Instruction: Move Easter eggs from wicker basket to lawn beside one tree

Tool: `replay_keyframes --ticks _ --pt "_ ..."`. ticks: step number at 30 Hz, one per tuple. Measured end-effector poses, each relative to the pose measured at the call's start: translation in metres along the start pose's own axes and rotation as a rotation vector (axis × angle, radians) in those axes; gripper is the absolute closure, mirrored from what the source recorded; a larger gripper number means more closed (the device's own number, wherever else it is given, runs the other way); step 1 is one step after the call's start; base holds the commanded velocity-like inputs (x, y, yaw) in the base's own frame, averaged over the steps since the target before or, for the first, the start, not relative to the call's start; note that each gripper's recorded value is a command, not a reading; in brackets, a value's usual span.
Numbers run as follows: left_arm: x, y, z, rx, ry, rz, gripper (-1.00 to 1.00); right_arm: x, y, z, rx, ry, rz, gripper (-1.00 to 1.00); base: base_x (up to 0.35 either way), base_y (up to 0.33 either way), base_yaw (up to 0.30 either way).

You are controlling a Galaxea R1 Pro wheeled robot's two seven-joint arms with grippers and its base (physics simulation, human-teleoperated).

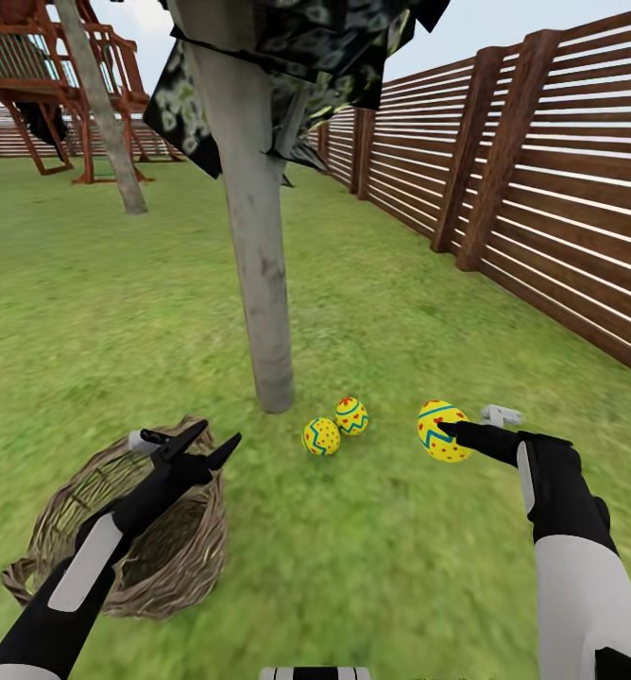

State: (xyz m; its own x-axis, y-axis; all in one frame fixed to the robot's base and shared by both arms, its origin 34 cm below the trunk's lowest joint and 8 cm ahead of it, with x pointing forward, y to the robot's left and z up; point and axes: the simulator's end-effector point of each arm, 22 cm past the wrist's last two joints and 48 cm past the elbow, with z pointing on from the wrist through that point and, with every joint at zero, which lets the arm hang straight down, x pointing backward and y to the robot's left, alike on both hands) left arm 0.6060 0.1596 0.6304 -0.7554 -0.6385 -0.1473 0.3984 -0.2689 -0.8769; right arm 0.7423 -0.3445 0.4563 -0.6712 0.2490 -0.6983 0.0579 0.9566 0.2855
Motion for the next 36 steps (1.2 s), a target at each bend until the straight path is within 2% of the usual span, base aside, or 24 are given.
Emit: replay_keyframes --ticks 7,16,28,32,36 --pt "0.006 -0.003 0.010 0.023 -0.005 -0.011 -1.00 -0.007 0.002 -0.003 -0.005 -0.024 -0.005 1.00 0.000 0.000 -0.211" --pt "0.008 -0.007 0.012 0.029 -0.001 -0.007 -1.00 -0.012 0.004 -0.007 -0.009 -0.034 -0.006 1.00 0.000 0.000 -0.205" --pt "0.008 -0.007 0.012 0.031 -0.002 -0.007 -1.00 -0.007 0.007 -0.004 -0.015 -0.022 -0.011 1.00 0.000 0.000 -0.007" --pt "0.006 -0.020 0.024 0.057 0.010 0.013 -1.00 -0.015 0.018 -0.009 -0.032 -0.046 -0.014 1.00 0.000 0.000 0.000" --pt "0.013 -0.023 0.030 0.061 0.033 0.011 -1.00 -0.018 0.023 -0.011 -0.040 -0.054 -0.014 1.00 0.000 0.000 0.000"
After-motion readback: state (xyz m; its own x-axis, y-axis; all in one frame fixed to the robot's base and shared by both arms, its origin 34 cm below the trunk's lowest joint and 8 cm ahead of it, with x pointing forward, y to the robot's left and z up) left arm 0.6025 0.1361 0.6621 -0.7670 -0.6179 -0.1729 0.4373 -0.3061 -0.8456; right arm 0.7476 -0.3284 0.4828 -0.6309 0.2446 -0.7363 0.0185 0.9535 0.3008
